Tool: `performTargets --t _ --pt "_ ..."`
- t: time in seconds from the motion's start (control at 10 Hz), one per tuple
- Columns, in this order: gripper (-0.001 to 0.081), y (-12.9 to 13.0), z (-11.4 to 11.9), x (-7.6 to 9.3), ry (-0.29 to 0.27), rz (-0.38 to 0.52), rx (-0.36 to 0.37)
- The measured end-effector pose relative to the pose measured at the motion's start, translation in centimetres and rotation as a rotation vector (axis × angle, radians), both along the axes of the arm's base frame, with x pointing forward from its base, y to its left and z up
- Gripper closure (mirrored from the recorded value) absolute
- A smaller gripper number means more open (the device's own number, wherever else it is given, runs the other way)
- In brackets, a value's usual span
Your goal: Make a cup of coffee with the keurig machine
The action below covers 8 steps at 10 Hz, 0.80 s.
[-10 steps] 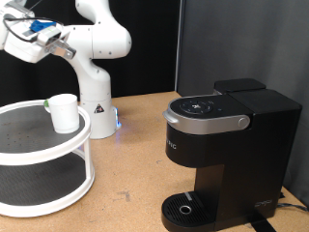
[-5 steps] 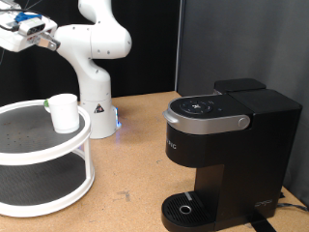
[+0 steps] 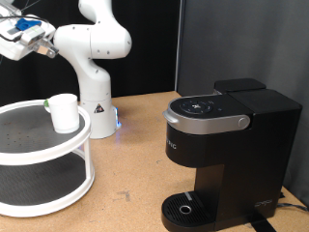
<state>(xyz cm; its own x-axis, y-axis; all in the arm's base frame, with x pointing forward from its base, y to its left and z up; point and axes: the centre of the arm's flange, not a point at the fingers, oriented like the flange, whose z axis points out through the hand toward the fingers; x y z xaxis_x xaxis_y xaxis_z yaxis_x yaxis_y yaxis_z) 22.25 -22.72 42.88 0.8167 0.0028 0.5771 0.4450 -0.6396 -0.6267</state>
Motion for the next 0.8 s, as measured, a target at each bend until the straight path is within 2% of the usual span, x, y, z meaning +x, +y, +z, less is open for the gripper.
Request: performTargets --t 0.4,0.8 --pt "0.0806 -0.4 -0.9 -0.6 0.012 -0.017 -0.024" --pt "0.0806 -0.3 -3.1 -1.0 0.028 -0.038 -0.045"
